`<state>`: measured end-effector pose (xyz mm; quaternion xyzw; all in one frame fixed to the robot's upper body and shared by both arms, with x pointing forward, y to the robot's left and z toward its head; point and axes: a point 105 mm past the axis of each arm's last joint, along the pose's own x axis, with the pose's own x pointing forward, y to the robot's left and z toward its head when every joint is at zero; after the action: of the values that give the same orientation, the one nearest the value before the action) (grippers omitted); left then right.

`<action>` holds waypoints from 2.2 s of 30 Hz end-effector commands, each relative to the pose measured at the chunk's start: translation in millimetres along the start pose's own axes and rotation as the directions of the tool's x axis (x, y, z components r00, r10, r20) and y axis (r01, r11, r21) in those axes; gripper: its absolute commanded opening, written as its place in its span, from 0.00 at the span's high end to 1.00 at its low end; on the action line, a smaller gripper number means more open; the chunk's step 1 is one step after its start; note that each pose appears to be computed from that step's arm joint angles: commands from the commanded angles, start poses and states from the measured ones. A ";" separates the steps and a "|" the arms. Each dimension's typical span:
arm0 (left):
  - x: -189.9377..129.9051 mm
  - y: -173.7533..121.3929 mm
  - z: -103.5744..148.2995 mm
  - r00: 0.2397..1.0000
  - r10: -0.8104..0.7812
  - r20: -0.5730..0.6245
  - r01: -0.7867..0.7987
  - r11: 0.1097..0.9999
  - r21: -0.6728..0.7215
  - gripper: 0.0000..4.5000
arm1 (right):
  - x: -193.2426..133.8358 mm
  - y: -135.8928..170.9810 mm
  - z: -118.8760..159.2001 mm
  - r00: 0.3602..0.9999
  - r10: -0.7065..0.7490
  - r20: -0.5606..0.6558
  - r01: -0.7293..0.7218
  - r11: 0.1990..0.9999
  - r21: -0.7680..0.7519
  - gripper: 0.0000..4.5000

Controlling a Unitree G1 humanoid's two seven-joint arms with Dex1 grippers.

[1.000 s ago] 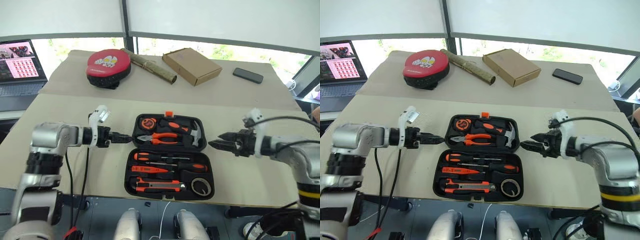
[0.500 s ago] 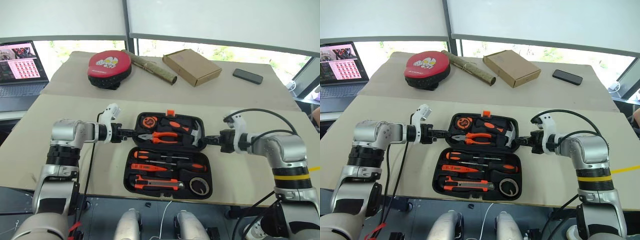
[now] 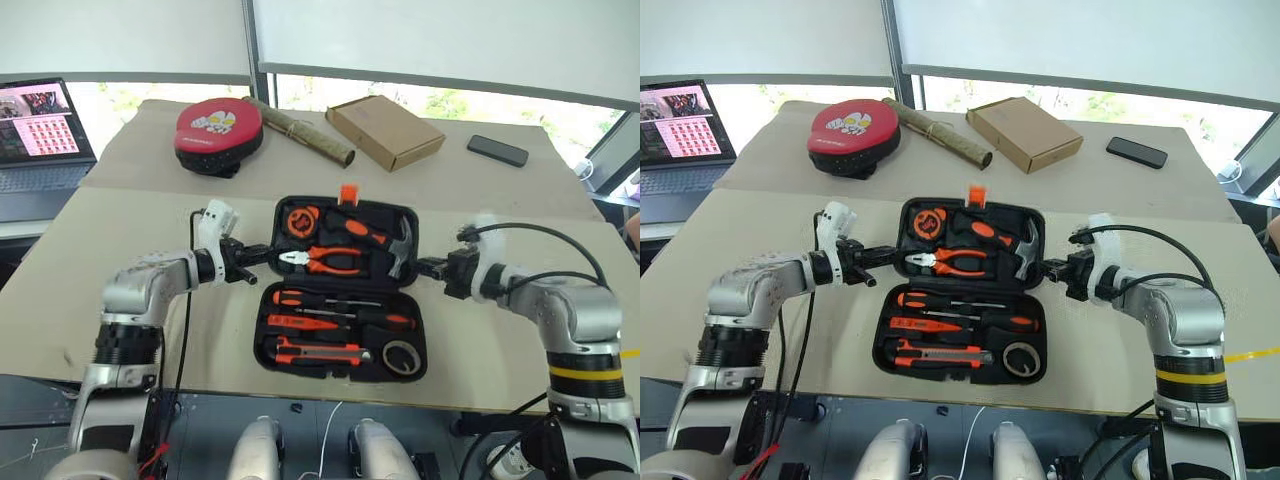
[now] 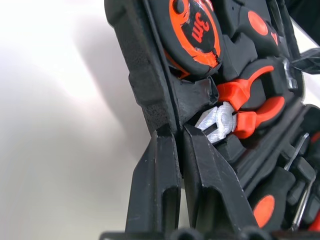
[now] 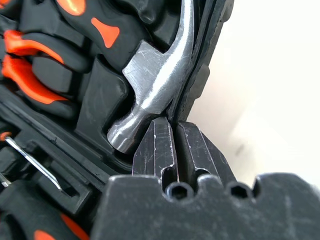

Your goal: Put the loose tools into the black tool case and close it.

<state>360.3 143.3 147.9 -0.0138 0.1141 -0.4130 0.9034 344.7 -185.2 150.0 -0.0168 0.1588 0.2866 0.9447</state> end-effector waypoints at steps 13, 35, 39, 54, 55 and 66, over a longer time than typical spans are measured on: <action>-13.9 -9.1 -10.8 0.975 0.093 0.202 -0.187 0.836 0.516 1.00 | -26.6 41.2 -14.1 0.970 0.092 0.225 0.045 0.842 -0.538 1.00; -133.0 5.0 -56.9 0.950 0.312 -0.006 -0.275 0.846 0.457 0.06 | -151.9 103.8 -88.4 0.908 0.371 -0.197 -0.414 0.714 -0.565 0.41; -99.5 27.0 -54.0 0.976 0.180 -0.124 -0.091 0.851 0.517 0.11 | -149.3 123.4 -103.7 0.810 0.508 -0.293 -0.585 0.680 -0.442 0.67; 24.3 -0.3 -24.1 0.948 -0.217 -0.234 0.318 0.709 0.630 0.98 | -63.7 135.2 -76.8 0.833 0.492 -0.253 -0.550 0.685 -0.478 1.00; 25.6 -5.0 -25.0 0.939 -0.243 -0.245 0.344 0.702 0.624 0.98 | -61.0 130.8 -74.0 0.846 0.475 -0.242 -0.530 0.702 -0.475 1.00; -19.9 -36.4 -34.0 0.849 -0.390 -0.357 0.526 0.697 0.487 0.98 | -53.3 30.3 -71.1 0.975 0.119 -0.189 -0.208 0.791 -0.576 1.00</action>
<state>313.1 137.4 100.4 0.2727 0.1100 -0.6415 0.7085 260.6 -192.3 91.1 -0.2980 0.1552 0.4116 0.8472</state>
